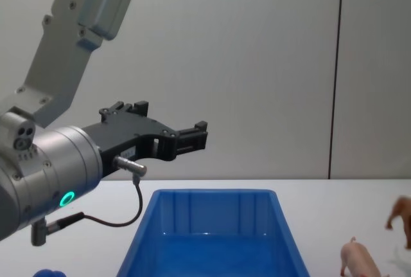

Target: Pick up the two dolls from the table and place them into the box.

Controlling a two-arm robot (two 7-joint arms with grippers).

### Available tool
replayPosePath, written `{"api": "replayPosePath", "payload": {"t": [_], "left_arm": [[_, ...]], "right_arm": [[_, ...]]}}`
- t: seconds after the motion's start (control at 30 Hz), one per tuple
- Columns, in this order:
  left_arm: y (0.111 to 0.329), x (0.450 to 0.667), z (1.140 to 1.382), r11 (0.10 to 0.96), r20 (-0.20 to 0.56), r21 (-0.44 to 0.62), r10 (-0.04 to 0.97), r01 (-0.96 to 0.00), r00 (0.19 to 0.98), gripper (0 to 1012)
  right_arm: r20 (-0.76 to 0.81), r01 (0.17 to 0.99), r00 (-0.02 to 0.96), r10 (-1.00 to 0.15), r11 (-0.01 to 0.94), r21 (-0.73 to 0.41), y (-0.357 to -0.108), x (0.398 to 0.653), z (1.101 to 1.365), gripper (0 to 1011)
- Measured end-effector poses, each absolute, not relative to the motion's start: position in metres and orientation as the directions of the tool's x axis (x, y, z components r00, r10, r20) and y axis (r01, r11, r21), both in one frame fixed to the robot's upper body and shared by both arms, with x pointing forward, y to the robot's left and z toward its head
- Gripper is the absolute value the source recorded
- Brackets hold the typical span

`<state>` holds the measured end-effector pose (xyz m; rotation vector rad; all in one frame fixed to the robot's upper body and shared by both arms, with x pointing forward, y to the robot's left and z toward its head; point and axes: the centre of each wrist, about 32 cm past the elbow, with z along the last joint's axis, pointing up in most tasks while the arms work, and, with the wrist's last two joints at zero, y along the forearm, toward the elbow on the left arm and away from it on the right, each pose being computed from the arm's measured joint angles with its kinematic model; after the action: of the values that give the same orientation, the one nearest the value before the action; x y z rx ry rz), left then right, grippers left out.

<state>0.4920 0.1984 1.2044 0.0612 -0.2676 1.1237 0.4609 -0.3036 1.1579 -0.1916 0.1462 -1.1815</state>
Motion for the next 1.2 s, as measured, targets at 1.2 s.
{"api": "replayPosePath", "payload": {"t": [1.2], "left_arm": [[0.198, 0.492, 1.204, 0.434, 0.242, -0.086, 0.882, -0.897, 0.404, 1003]], "right_arm": [[-0.062, 0.695, 0.701, -0.711, 0.7, -0.162, -0.216, 0.504, 1.202, 459]]}}
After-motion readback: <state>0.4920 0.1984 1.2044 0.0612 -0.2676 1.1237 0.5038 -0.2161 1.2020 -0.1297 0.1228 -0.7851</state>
